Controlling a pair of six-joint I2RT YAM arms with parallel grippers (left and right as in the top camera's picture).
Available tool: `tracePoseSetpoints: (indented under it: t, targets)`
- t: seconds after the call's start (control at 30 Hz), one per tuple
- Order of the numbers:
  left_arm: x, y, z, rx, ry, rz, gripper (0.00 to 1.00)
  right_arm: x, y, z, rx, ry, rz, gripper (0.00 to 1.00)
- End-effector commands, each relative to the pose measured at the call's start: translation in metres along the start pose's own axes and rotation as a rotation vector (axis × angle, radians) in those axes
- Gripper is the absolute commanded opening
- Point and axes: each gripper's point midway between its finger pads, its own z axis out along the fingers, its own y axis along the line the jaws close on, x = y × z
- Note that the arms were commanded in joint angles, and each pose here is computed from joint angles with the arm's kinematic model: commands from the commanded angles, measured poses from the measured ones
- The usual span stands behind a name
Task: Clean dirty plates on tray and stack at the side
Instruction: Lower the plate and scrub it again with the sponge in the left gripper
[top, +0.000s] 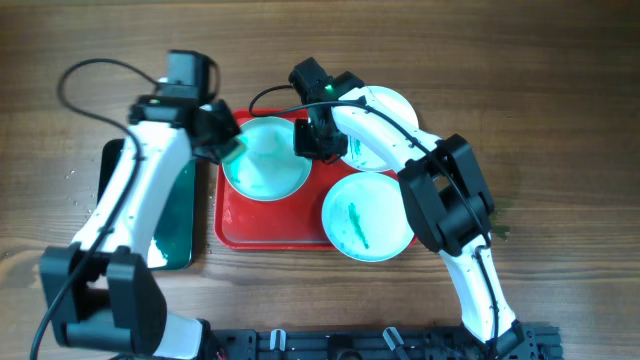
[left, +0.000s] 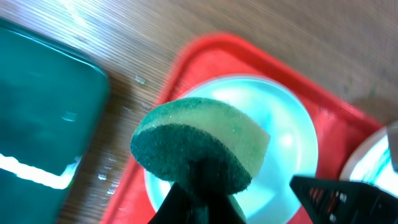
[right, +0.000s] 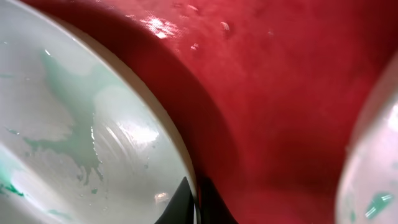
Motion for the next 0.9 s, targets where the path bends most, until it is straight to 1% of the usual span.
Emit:
tracePoseSetpoints:
  t: [0.0, 0.1, 0.17, 0.27, 0.33, 0.37, 0.4, 0.43, 0.5, 0.53, 0.6, 0.63, 0.7, 0.73, 0.77, 0.83, 0.87]
  targets:
    - [0.022, -0.001, 0.04, -0.08, 0.023, -0.029, 0.04, -0.01, -0.028, 0.013, 0.114, -0.042, 0.094, 0.04]
    - [0.029, 0.007, 0.076, -0.165, 0.028, -0.021, 0.04, -0.015, -0.028, 0.015, 0.101, -0.06, 0.081, 0.04]
    - [0.028, 0.018, 0.089, -0.228, 0.014, -0.013, 0.04, -0.017, -0.029, 0.015, 0.099, -0.063, 0.082, 0.04]
    - [0.025, 0.043, 0.103, -0.371, -0.022, 0.012, 0.04, -0.018, -0.028, 0.015, 0.096, -0.066, 0.058, 0.04]
    - [0.028, 0.047, 0.107, -0.39, -0.008, 0.03, 0.04, -0.019, -0.028, 0.015, 0.094, -0.069, 0.055, 0.04]
    - [0.032, 0.045, 0.107, -0.374, 0.018, 0.062, 0.04, -0.019, -0.028, 0.015, 0.094, -0.069, 0.056, 0.04]
    - [0.041, 0.035, 0.11, -0.315, 0.075, 0.137, 0.04, -0.02, -0.027, 0.015, 0.092, -0.073, 0.055, 0.04]
    - [0.056, 0.017, 0.113, -0.203, 0.163, 0.25, 0.04, -0.021, -0.027, 0.015, 0.089, -0.076, 0.054, 0.04]
    - [0.1, -0.027, 0.106, 0.126, 0.364, 0.492, 0.04, -0.021, -0.026, 0.015, 0.087, -0.079, 0.053, 0.04]
    - [0.118, -0.041, 0.097, 0.259, 0.436, 0.566, 0.04, -0.021, -0.026, 0.015, 0.087, -0.079, 0.053, 0.04]
    - [0.133, -0.047, 0.087, 0.354, 0.498, 0.616, 0.04, -0.021, -0.026, 0.015, 0.087, -0.079, 0.052, 0.04]
    - [0.135, -0.046, 0.086, 0.357, 0.504, 0.63, 0.04, -0.021, -0.026, 0.015, 0.087, -0.079, 0.049, 0.04]
    - [0.127, -0.04, 0.091, 0.301, 0.473, 0.638, 0.04, -0.022, -0.026, 0.015, 0.087, -0.079, 0.049, 0.04]
    - [0.119, -0.033, 0.097, 0.233, 0.444, 0.615, 0.04, -0.022, -0.026, 0.015, 0.087, -0.079, 0.049, 0.04]
    - [0.108, -0.023, 0.103, 0.136, 0.4, 0.567, 0.04, -0.022, -0.026, 0.015, 0.086, -0.079, 0.045, 0.04]
    - [0.075, 0.009, 0.111, -0.123, 0.262, 0.434, 0.04, -0.022, -0.026, 0.015, 0.086, -0.079, 0.045, 0.04]
    - [0.065, 0.021, 0.111, -0.213, 0.21, 0.38, 0.04, -0.022, -0.026, 0.015, 0.086, -0.079, 0.045, 0.04]
